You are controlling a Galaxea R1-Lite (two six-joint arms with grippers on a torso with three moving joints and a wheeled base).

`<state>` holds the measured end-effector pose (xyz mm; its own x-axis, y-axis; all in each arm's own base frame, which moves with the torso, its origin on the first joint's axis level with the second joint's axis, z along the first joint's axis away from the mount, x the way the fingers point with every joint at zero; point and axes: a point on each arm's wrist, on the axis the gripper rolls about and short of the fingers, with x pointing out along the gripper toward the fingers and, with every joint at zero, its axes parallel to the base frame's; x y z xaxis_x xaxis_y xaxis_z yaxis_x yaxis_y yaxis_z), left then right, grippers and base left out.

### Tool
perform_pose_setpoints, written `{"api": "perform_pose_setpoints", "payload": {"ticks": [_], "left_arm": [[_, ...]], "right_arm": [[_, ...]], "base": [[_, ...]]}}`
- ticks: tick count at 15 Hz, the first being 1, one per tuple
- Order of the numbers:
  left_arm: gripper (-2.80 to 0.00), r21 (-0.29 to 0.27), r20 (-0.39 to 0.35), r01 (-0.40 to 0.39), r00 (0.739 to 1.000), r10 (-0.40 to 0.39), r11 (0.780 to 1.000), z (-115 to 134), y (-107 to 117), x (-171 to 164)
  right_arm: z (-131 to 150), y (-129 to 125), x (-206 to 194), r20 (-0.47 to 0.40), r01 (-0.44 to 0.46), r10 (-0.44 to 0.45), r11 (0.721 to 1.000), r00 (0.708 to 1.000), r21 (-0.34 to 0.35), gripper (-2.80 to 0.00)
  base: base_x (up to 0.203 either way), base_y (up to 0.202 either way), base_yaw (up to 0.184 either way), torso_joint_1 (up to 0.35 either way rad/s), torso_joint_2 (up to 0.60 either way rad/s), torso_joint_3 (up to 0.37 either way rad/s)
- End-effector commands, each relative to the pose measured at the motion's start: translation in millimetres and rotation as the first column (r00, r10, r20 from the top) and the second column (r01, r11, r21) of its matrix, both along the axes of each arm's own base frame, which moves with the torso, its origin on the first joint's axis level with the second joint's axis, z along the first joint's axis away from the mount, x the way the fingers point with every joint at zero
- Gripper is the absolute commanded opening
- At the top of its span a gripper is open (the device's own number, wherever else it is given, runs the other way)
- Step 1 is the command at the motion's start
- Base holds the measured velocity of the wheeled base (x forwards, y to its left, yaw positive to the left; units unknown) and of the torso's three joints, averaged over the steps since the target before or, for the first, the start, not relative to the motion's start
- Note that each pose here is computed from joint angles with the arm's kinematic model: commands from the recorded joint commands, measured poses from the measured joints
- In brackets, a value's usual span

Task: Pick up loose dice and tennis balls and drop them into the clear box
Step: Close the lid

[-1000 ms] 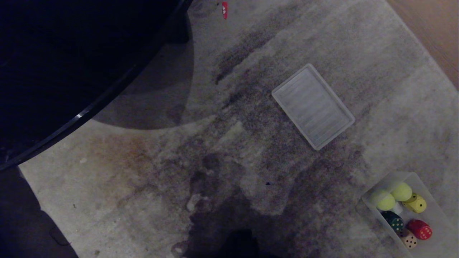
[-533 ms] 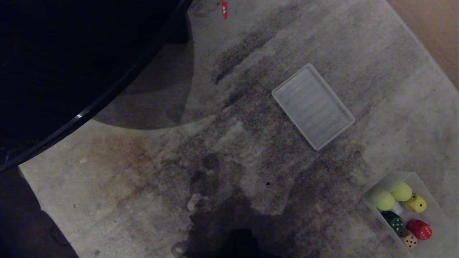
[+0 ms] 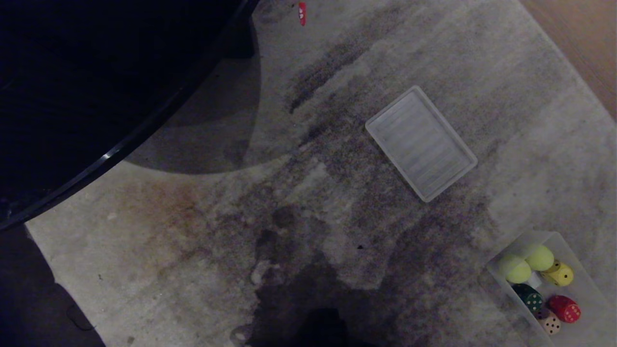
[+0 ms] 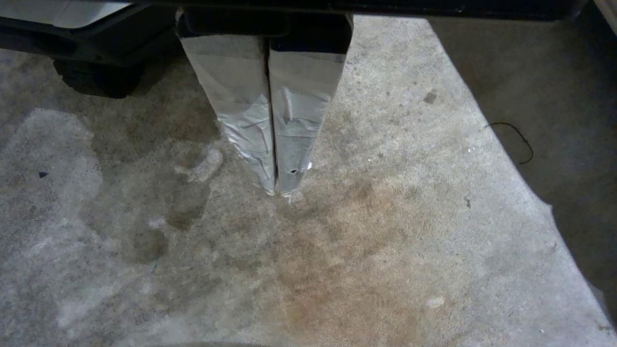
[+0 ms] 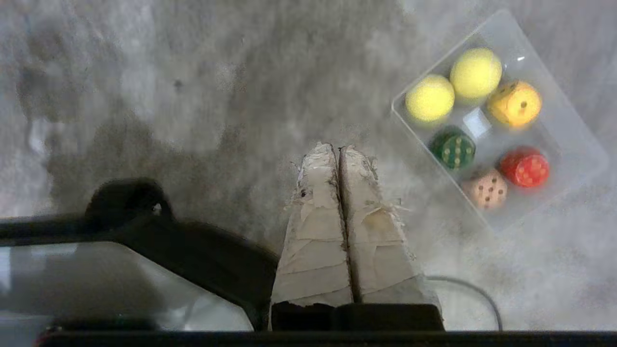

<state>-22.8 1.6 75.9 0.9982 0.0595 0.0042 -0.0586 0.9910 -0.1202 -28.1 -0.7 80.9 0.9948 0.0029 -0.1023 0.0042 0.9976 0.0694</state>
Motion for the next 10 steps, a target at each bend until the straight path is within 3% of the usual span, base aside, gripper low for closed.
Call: {"api": "perform_pose_setpoints", "payload": {"ticks": [1,5,10], "left_arm": [[-2.8,-0.001,-0.003,-0.001,1.0,0.001,1.0,-0.4,0.0,0.2],[-2.8,-0.001,-0.003,-0.002,1.0,0.002,1.0,-0.4,0.0,0.2],[-2.8,-0.001,-0.003,-0.001,1.0,0.001,1.0,-0.4,0.0,0.2]], "right_arm": [[23.8,0.2,9.3,-0.065,0.006,-0.005,1.0,0.998,0.015,-2.8],[81.9,-0.3,63.9,-0.199,0.071,-0.047,0.991,0.979,0.113,-2.8],[96.6,-6.5,172.7,-0.231,0.203,-0.16,0.964,0.96,0.174,-2.8]], "base": [[0.0,0.0,0.0,0.0,0.0,0.0],[0.0,0.0,0.0,0.0,0.0,0.0],[0.0,0.0,0.0,0.0,0.0,0.0]]}}
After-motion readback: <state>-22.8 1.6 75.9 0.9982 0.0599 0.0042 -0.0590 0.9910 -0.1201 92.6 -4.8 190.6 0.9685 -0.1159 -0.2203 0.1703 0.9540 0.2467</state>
